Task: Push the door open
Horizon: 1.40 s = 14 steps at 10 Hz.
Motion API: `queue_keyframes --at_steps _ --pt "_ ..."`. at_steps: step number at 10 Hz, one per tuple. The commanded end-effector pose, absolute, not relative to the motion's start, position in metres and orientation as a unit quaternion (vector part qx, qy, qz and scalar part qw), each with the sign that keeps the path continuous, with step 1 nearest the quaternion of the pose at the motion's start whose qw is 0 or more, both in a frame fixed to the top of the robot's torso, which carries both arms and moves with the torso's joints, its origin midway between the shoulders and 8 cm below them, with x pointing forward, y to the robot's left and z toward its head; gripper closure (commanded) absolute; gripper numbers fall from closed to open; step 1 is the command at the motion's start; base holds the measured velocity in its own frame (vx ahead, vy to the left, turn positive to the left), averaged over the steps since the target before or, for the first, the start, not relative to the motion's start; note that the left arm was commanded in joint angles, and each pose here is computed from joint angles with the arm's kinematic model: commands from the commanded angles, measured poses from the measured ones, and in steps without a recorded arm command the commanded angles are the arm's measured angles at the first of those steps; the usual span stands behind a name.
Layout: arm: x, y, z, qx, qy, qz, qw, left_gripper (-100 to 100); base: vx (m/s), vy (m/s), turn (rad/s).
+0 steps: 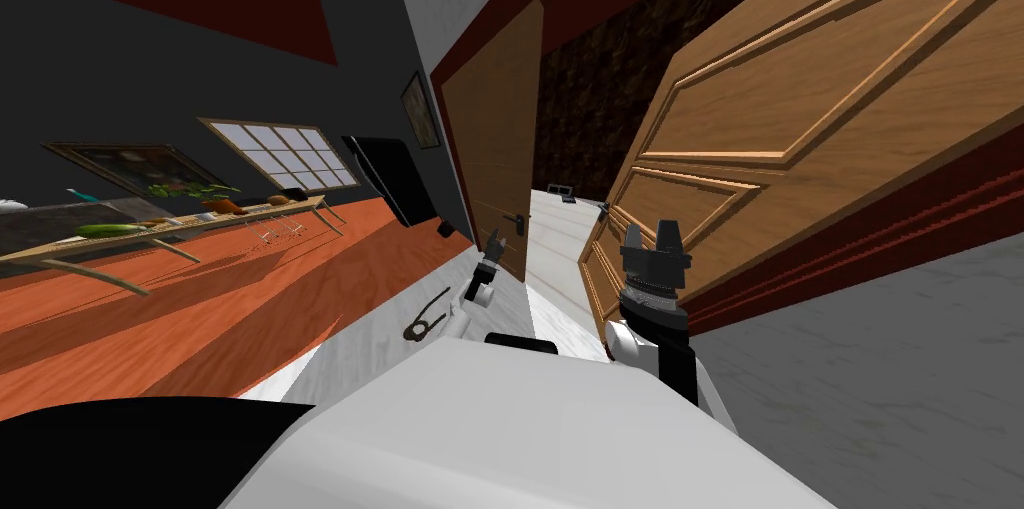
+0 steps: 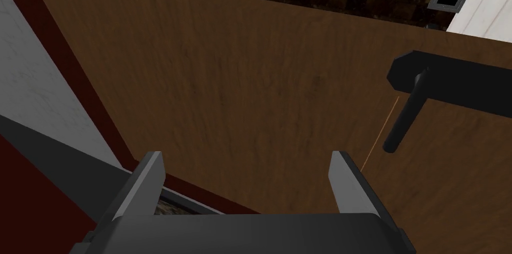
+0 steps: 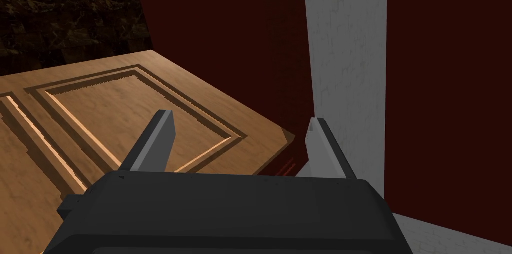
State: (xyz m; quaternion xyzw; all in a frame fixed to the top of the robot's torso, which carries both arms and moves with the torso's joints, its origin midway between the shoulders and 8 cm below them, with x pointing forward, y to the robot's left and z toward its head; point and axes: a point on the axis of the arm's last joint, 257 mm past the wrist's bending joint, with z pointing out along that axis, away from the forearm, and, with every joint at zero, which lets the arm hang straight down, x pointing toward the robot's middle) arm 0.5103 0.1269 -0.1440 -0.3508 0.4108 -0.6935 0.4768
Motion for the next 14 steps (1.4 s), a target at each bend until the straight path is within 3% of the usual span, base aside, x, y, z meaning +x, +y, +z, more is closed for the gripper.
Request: queue_keyframes --at_steps 1,14 --pt "0.518 0.115 -0.156 -0.354 0.427 -0.69 0.465 -100 0.086 0.098 -0.04" --pt "0.555 0.053 -0.228 -0.359 0.52 -0.66 0.406 -100 0.071 0.081 -0.023"
